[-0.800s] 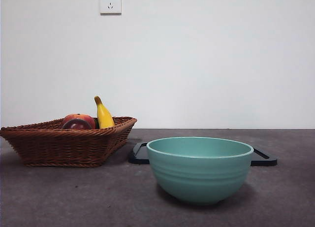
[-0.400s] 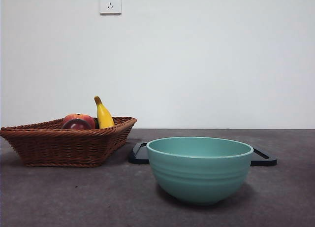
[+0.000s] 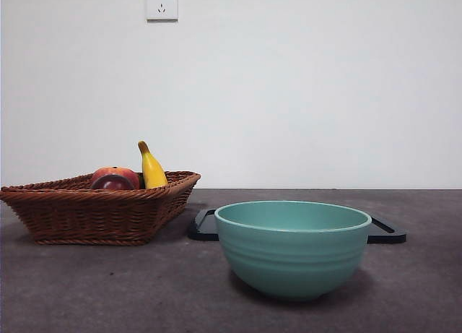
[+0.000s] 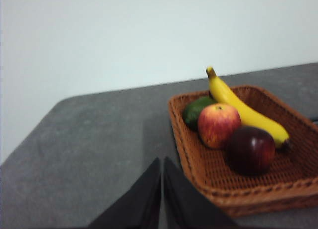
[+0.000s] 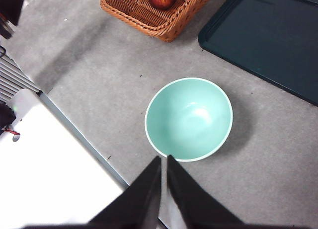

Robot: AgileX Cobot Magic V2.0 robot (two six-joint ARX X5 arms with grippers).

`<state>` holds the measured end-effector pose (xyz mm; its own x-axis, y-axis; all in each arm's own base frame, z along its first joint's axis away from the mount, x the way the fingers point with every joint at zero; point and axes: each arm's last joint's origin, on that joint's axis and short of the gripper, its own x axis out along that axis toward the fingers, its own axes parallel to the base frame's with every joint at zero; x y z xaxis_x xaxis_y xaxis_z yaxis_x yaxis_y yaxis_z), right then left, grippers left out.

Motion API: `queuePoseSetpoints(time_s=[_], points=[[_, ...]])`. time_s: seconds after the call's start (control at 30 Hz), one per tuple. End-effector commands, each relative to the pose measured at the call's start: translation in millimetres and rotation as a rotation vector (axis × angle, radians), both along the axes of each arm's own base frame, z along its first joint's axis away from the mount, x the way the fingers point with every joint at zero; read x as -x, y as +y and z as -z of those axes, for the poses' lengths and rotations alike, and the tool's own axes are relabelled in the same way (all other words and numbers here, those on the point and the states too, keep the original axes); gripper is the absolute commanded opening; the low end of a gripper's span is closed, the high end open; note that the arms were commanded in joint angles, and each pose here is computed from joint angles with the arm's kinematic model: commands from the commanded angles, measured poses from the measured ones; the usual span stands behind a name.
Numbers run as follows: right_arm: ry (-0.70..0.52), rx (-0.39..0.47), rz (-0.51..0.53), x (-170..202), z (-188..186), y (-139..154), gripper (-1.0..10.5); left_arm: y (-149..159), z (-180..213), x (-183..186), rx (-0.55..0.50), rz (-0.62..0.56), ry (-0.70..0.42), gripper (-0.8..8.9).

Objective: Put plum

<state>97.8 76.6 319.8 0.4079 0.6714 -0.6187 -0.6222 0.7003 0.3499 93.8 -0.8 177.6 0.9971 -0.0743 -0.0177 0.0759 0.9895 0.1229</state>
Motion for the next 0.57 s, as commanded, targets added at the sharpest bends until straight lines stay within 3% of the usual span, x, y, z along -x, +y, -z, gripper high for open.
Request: queuePoseSetpoints(time_s=[0.03, 0.57], points=[[-0.024, -0.007, -0.013, -0.5, -5.0, 1.3, 0.1, 0.7, 7.3, -1.4, 0.023, -0.010, 0.014, 0.07], [-0.048, -0.023, -0.013, -1.9, -7.1, 2.2, 0.1, 1.5, 28.5, -1.8, 0.041, -0.036, 0.165, 0.07]])
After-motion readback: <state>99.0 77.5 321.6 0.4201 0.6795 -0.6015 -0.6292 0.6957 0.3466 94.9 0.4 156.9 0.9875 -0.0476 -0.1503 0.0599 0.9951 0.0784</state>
